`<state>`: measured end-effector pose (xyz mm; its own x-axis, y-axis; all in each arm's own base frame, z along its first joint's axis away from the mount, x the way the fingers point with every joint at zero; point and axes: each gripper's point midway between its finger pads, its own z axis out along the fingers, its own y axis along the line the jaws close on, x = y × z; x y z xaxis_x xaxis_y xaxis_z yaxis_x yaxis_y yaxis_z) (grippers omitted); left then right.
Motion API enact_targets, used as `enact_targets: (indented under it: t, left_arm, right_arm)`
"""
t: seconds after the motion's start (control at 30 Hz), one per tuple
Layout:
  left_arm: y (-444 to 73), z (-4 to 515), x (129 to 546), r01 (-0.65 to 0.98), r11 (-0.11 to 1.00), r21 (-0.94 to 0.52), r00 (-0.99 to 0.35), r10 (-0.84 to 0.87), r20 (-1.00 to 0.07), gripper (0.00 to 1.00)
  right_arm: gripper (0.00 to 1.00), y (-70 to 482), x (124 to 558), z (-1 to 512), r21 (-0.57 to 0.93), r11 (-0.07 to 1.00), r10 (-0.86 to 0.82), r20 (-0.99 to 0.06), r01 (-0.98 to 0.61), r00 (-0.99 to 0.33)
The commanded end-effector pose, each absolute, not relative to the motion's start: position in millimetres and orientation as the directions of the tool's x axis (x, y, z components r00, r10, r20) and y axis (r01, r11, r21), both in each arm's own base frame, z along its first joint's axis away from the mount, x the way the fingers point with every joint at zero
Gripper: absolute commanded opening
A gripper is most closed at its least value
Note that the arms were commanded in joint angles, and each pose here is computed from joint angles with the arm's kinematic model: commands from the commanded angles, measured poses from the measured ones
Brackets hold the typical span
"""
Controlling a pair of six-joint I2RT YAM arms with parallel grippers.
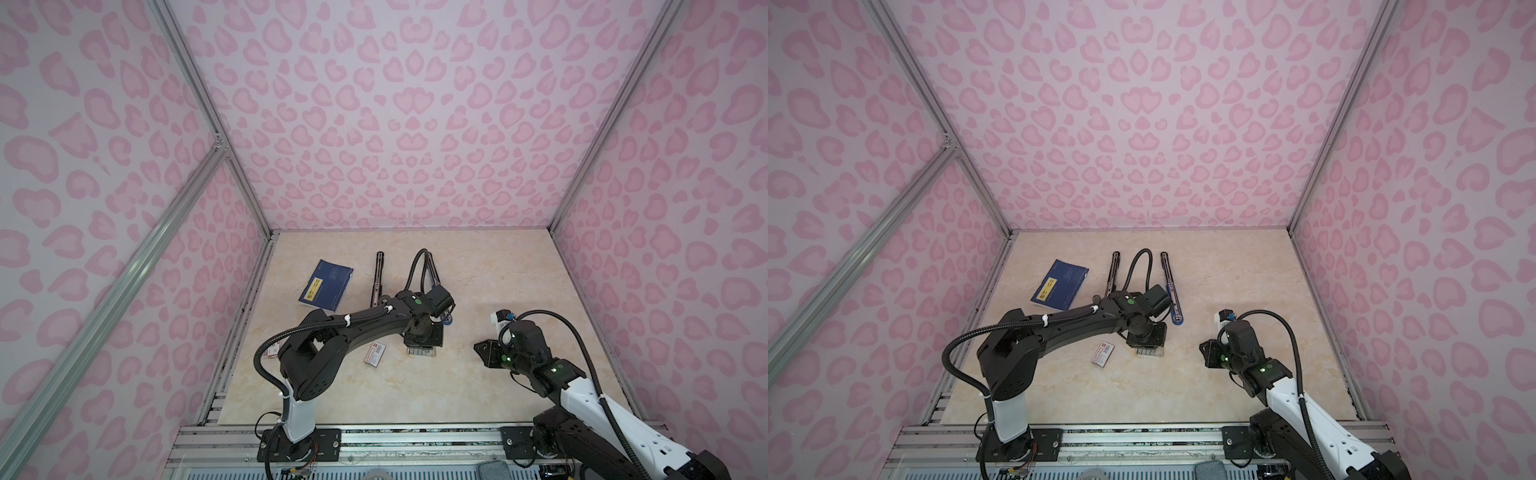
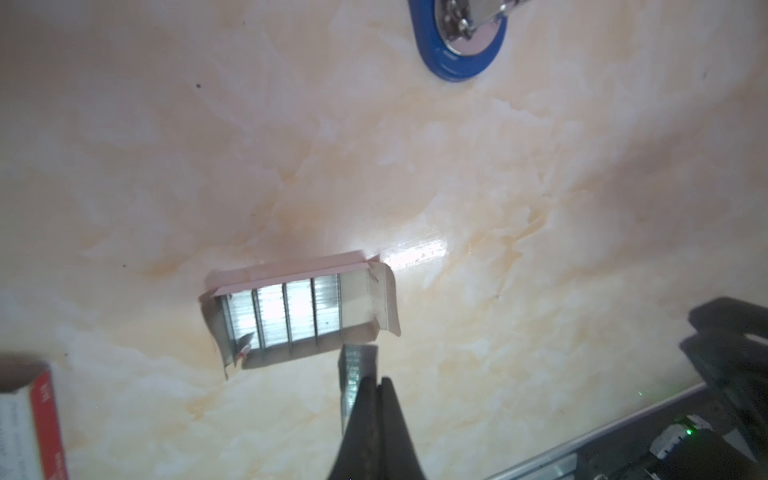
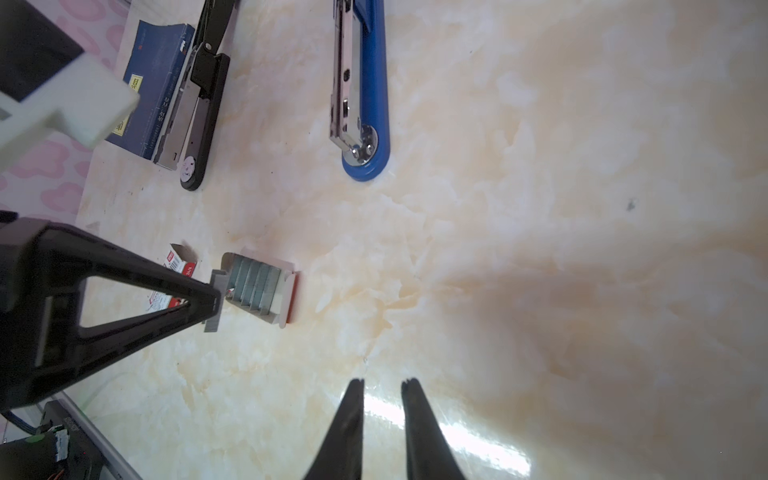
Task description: Load the staples into the stapler
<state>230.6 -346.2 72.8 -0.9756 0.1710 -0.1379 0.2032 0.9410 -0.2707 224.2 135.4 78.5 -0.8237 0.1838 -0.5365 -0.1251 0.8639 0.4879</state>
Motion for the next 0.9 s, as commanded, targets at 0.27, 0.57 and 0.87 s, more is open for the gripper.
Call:
enact_targets:
  t: [0.27, 0.57, 0.87]
  left_arm:
    - [-350.5, 194.2, 249.5, 0.439, 0.717, -0.542, -0.864, 0.17, -0.475, 0.03]
    - [-331.6, 291.0, 235.6, 0.72, 0.35, -0.6, -0.671, 0.129, -0.73, 0.04]
    - [-322.8, 334.2, 203.3, 0.822, 0.142, -0.552, -0.568, 0.129, -0.813, 0.04]
  right_arm:
    - [0.24, 169.4, 254.4, 156.0, 0.593, 0.756, 0.209, -0.62, -0.277, -0.756]
    - [0.39, 194.4, 299.0, 244.8, 0.696, 0.583, 0.33, -0.675, -0.419, -0.66]
    - [0.39, 222.8, 278.2, 324.0, 0.731, 0.226, 0.313, -0.68, -0.643, -0.663]
